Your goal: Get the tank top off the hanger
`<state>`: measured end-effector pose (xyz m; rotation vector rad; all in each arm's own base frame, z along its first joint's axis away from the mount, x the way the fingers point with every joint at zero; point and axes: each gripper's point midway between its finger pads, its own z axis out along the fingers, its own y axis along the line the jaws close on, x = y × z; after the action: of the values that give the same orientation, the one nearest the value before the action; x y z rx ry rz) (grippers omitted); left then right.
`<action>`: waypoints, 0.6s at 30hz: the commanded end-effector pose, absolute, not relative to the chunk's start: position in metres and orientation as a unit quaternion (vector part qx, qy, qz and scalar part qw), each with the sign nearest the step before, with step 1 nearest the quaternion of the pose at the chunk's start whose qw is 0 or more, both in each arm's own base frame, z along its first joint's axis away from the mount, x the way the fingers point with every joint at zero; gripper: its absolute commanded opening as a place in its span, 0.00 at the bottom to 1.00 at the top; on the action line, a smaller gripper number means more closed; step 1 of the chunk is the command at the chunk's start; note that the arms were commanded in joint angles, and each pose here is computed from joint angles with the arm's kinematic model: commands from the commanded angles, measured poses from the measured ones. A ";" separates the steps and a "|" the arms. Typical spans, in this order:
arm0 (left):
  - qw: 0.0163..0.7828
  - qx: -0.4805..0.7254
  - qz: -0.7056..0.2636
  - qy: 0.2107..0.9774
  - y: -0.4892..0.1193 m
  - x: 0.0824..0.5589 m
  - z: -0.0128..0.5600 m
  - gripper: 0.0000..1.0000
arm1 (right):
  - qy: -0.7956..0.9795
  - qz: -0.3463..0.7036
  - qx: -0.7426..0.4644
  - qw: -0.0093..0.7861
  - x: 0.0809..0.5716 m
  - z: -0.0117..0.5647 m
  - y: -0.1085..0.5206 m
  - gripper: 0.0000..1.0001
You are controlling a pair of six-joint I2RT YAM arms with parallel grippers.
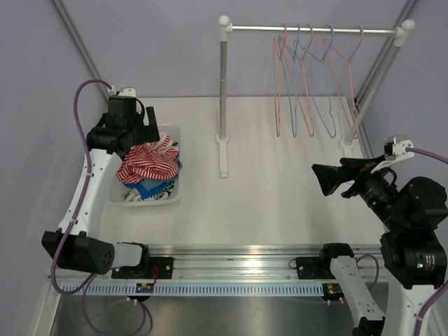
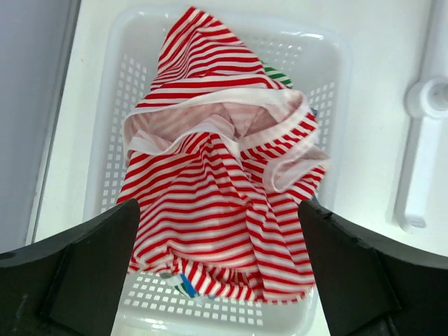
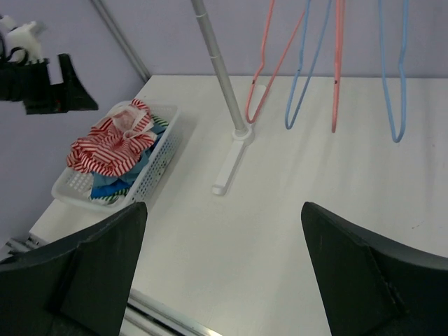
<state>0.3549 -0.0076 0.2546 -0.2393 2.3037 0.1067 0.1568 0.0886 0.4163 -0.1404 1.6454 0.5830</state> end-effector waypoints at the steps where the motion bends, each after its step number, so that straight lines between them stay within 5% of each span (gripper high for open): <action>1: 0.481 -0.062 0.026 0.874 -0.030 0.331 0.308 0.99 | 0.744 0.210 0.000 0.634 0.170 0.414 0.066 0.99; 10: 0.559 -0.118 0.027 0.821 0.002 0.215 0.356 0.99 | 0.787 0.123 0.042 0.603 0.177 0.378 0.037 1.00; 18: 0.576 -0.136 0.046 0.805 0.028 0.166 0.337 0.99 | 0.796 0.074 0.038 0.600 0.161 0.370 0.020 0.99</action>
<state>0.1747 0.0211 0.3592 -0.3017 1.8523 0.0692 0.1685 0.0374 0.3650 0.0663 1.8715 0.2708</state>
